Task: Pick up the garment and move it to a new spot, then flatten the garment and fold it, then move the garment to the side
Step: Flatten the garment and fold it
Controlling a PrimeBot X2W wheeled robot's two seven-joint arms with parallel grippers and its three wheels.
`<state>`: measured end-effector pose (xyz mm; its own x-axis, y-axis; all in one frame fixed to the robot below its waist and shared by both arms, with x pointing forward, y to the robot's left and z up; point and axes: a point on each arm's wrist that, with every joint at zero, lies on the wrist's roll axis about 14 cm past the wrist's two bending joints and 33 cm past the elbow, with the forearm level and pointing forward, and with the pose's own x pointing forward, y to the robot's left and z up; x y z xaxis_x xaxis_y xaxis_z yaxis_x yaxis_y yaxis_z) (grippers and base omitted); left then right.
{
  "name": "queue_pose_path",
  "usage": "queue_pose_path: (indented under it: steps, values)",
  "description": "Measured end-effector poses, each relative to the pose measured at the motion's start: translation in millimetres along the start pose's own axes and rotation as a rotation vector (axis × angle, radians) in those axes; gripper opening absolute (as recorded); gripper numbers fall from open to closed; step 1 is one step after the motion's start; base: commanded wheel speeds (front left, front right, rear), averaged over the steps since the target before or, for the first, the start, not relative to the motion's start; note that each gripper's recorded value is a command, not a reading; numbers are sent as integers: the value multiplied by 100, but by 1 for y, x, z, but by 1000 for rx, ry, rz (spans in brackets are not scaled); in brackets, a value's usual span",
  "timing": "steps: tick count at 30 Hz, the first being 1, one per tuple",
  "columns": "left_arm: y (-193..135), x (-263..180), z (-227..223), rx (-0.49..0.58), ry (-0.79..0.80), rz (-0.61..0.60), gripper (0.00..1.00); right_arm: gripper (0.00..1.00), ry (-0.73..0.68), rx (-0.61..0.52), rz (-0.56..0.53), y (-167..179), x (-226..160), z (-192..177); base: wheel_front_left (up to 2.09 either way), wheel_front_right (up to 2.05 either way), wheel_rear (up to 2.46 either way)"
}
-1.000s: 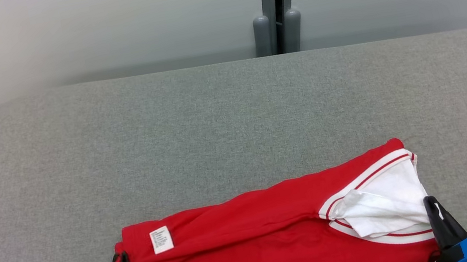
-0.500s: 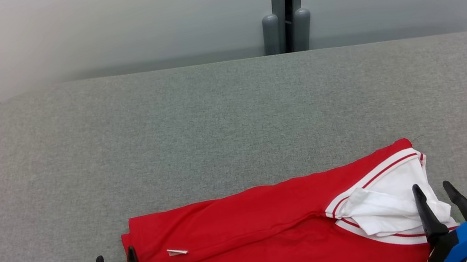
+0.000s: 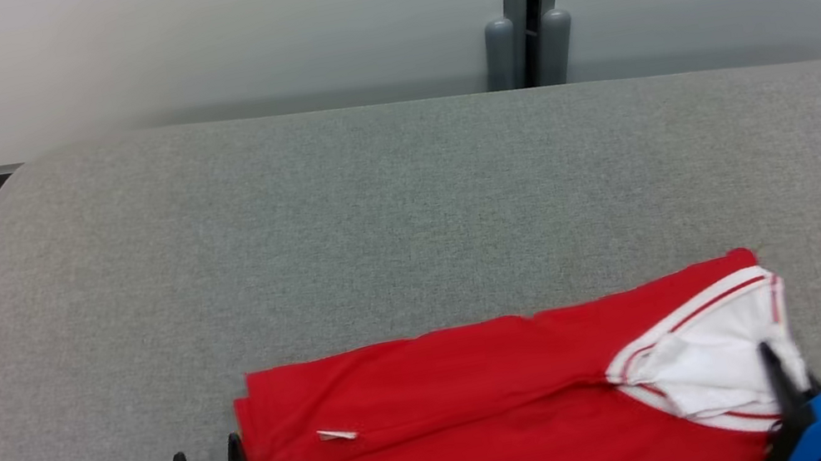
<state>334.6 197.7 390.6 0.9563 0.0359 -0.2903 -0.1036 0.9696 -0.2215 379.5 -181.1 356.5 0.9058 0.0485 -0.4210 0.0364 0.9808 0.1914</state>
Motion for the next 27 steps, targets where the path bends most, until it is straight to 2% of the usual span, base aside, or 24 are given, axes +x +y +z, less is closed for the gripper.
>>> queue_pose_path:
  steps: [2, 5, 8, 14, 20, 27]
  values:
    - [-1, -1, -2, 1, 6, -3, 100, 0, -41, 13, -70, -26, -2, 13, 0, 0, 0]
    - [-7, 1, -4, 4, 11, -22, 100, 0, -179, -11, -170, -65, -9, 58, 0, 0, 0]
    - [-13, 2, -4, 1, 14, -38, 100, 0, -263, -31, -181, -64, -15, 80, 0, 0, 0]
    - [-18, 2, -4, -4, 13, -56, 100, 0, -329, -37, 45, 17, -15, 92, 0, 0, 0]
    - [-12, -8, -4, -9, 5, -38, 100, 0, -284, 24, 354, 121, -23, 75, 0, 0, 0]
    - [10, -28, -2, -24, -16, 33, 100, 0, -217, 19, 561, 191, -30, 59, 0, 0, 0]
